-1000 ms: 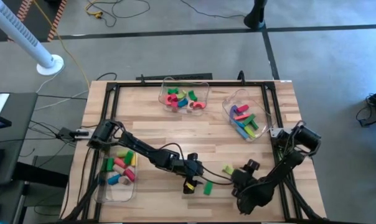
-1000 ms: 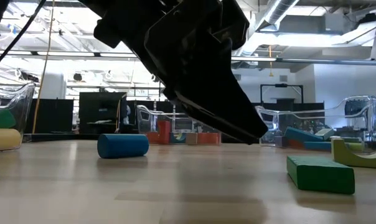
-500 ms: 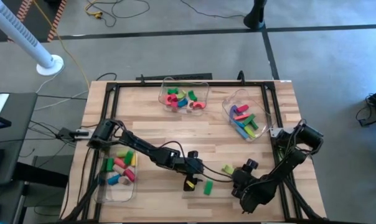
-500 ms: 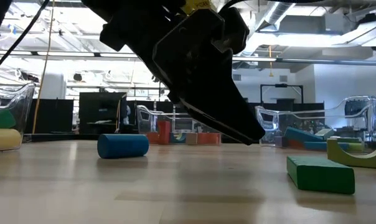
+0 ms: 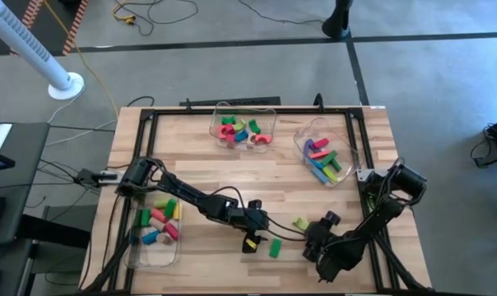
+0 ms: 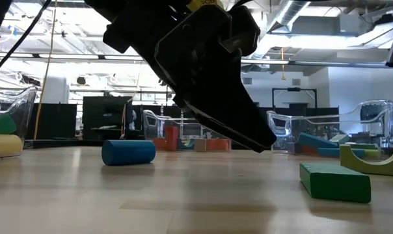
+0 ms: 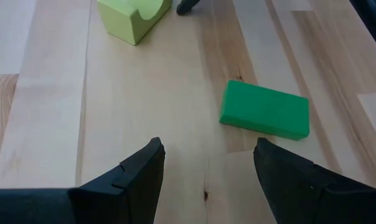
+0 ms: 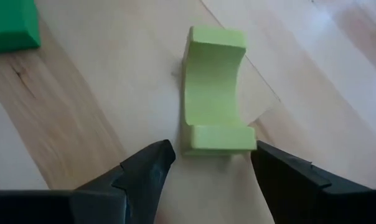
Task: Sort blocks by size
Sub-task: Put the light green arch block into the middle transparent bin
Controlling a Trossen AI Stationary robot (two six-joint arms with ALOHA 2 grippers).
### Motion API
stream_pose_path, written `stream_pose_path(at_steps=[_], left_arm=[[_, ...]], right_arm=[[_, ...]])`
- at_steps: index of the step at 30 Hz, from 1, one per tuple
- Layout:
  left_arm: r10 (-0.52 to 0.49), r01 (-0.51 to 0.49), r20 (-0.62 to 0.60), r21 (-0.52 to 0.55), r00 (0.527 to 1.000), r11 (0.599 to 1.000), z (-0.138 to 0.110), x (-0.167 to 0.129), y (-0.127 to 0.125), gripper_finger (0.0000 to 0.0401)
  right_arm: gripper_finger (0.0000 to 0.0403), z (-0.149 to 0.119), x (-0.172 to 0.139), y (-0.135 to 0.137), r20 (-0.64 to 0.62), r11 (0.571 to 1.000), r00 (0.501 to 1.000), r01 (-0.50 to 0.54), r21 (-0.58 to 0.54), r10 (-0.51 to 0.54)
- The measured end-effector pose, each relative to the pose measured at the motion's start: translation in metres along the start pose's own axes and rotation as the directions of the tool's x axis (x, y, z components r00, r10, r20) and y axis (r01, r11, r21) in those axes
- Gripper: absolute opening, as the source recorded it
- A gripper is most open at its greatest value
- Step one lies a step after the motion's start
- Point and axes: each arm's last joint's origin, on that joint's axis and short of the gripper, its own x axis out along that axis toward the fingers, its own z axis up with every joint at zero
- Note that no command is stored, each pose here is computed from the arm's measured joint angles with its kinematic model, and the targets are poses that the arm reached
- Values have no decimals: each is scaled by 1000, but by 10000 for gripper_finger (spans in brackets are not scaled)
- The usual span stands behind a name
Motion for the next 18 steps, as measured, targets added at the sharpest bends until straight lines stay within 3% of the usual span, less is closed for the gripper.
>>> stream_pose_path(at_steps=[12,18], left_arm=[[-3,3,0,-9,1000,1000,0,0,-1,237],[-3,3,-4,-8,1000,1000,-1,0,-1,237]], right_arm=[[265,9,6,2,44,999,999,-2,36,1],[210,14,9,1,51,999,999,11,33,-12]])
